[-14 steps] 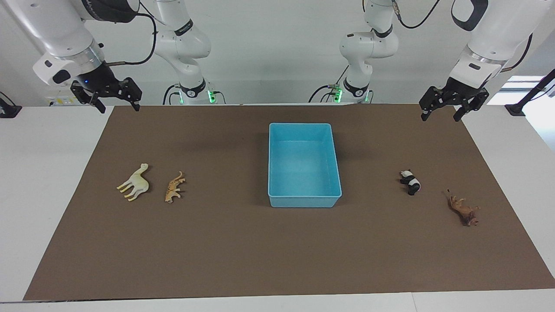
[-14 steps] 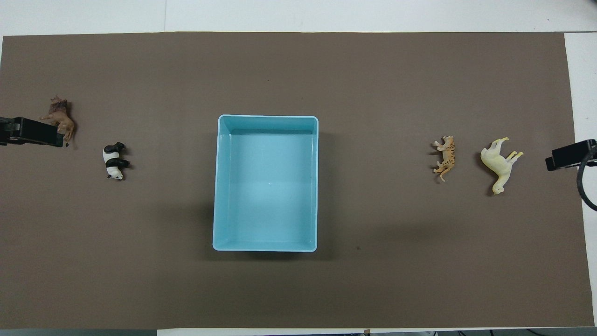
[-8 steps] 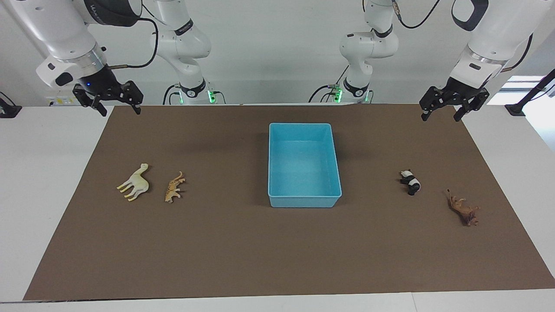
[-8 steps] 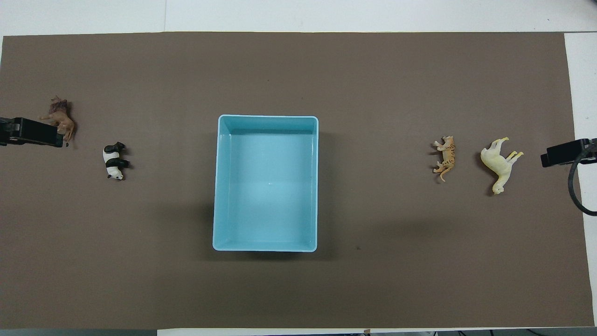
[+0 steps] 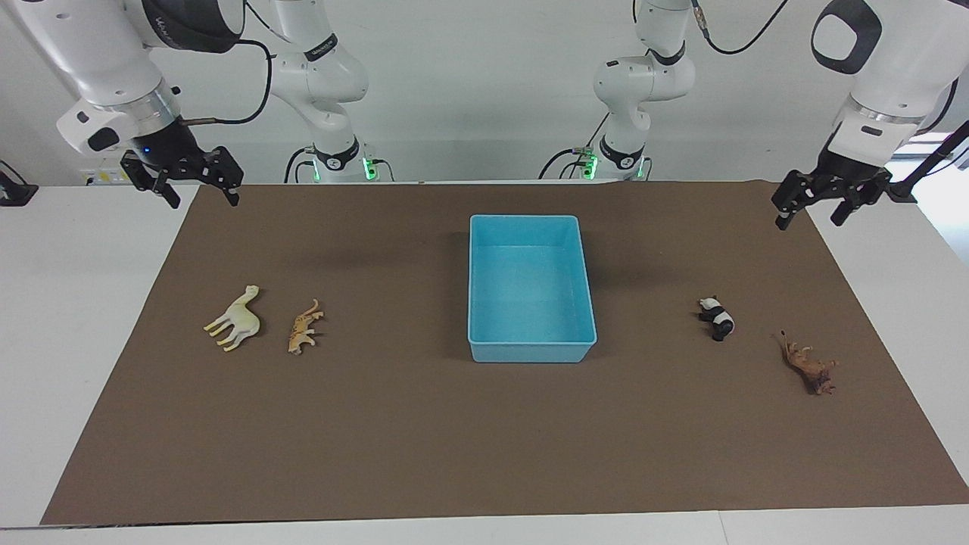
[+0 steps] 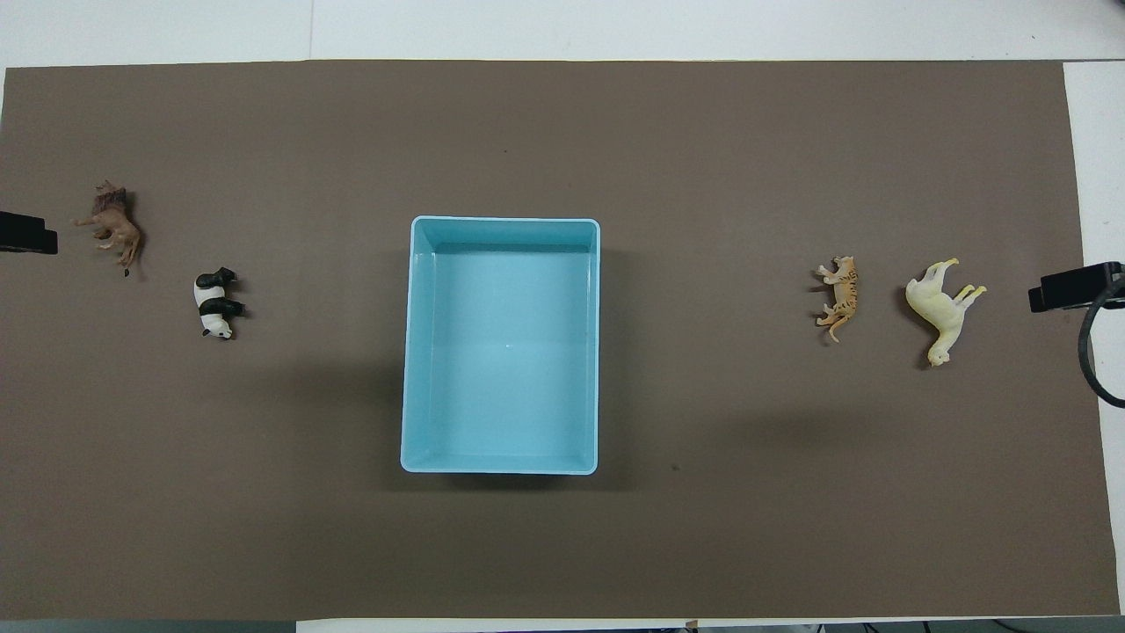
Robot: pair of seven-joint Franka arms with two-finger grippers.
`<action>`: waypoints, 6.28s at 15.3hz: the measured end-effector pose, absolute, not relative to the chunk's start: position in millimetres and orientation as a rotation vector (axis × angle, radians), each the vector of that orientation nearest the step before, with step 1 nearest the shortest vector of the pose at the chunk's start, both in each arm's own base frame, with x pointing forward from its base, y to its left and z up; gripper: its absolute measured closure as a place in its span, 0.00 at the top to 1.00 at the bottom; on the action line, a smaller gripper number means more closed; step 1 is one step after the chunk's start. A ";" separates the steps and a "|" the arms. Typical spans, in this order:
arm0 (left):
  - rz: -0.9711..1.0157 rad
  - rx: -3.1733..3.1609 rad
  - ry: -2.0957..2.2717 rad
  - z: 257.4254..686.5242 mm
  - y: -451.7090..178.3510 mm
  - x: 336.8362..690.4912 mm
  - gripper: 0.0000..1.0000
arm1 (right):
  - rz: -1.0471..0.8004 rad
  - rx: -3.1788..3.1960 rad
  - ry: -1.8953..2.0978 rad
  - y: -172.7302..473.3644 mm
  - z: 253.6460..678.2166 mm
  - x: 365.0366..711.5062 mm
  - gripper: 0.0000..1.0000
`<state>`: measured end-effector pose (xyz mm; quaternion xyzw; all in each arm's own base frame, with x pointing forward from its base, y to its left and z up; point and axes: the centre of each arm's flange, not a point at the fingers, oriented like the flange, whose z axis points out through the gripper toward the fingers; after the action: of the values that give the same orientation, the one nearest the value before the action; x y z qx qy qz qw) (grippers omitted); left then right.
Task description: Put all toys into storage box
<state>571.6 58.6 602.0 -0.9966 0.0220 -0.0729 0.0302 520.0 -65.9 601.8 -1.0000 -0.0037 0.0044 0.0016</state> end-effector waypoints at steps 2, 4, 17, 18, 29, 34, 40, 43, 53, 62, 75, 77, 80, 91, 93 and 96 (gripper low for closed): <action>-0.260 -3.041 0.069 578.8 74.2 591.3 1.00 | -0.001 -3.140 0.019 -76.8 586.3 522.9 1.00; -0.281 -3.023 0.062 546.2 103.9 612.0 1.00 | -0.006 -3.140 0.052 -92.9 553.5 531.7 1.00; -0.429 -3.068 -0.331 365.8 189.6 685.9 1.00 | 0.058 -3.117 -0.295 -106.2 364.2 560.6 1.00; -0.438 -3.061 -0.376 358.4 195.2 686.2 1.00 | 0.013 -3.114 -0.399 -106.4 357.9 559.8 1.00; -0.402 -3.057 -0.562 307.3 187.6 669.7 1.00 | -0.086 -3.094 -0.658 -104.7 319.4 547.4 1.00; -0.372 -3.066 -0.552 297.5 179.5 664.0 1.00 | -0.135 -3.097 -0.707 -106.3 311.8 543.9 0.78; -0.370 -3.061 -0.513 295.2 171.7 664.4 0.93 | -0.152 -3.110 -0.669 -119.8 311.6 539.4 0.40; -0.356 -3.029 -0.439 294.7 173.2 663.5 0.78 | -0.085 -3.102 -0.590 -124.3 320.9 543.0 0.37; -0.307 -3.040 -0.512 350.7 126.9 679.0 0.30 | 0.032 -3.124 0.056 24.3 480.8 618.5 0.37; -0.083 -3.091 -0.750 515.1 -123.6 619.8 0.15 | -0.004 -3.130 0.336 262.6 492.3 573.1 0.37; 0.107 -3.160 -0.775 489.1 -234.2 558.9 0.15 | -0.144 -3.054 0.435 369.7 497.8 563.3 0.52; 0.106 -3.177 -0.833 496.1 -217.7 565.0 0.15 | -0.143 -3.053 0.424 375.4 499.4 559.6 0.71; 0.087 -3.184 -0.884 505.4 -193.0 572.2 0.15 | -0.116 -3.065 0.456 388.2 497.6 547.9 1.00; 0.027 -3.250 -0.830 477.6 -302.1 526.0 0.15 | -0.073 -3.162 -0.103 151.1 486.6 647.2 1.00; 0.045 -3.244 -0.819 464.8 -313.3 515.6 0.14 | -0.107 -3.154 -0.153 107.0 467.1 654.8 1.00; 0.056 -3.233 -0.829 462.8 -308.7 515.6 0.38 | -0.078 -3.159 -0.078 56.3 415.2 637.9 1.00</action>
<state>515.6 -308.7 462.8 -0.9639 -0.2470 0.0168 -0.0982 637.9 56.3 415.2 -0.9993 -0.0248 -0.0247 -0.0099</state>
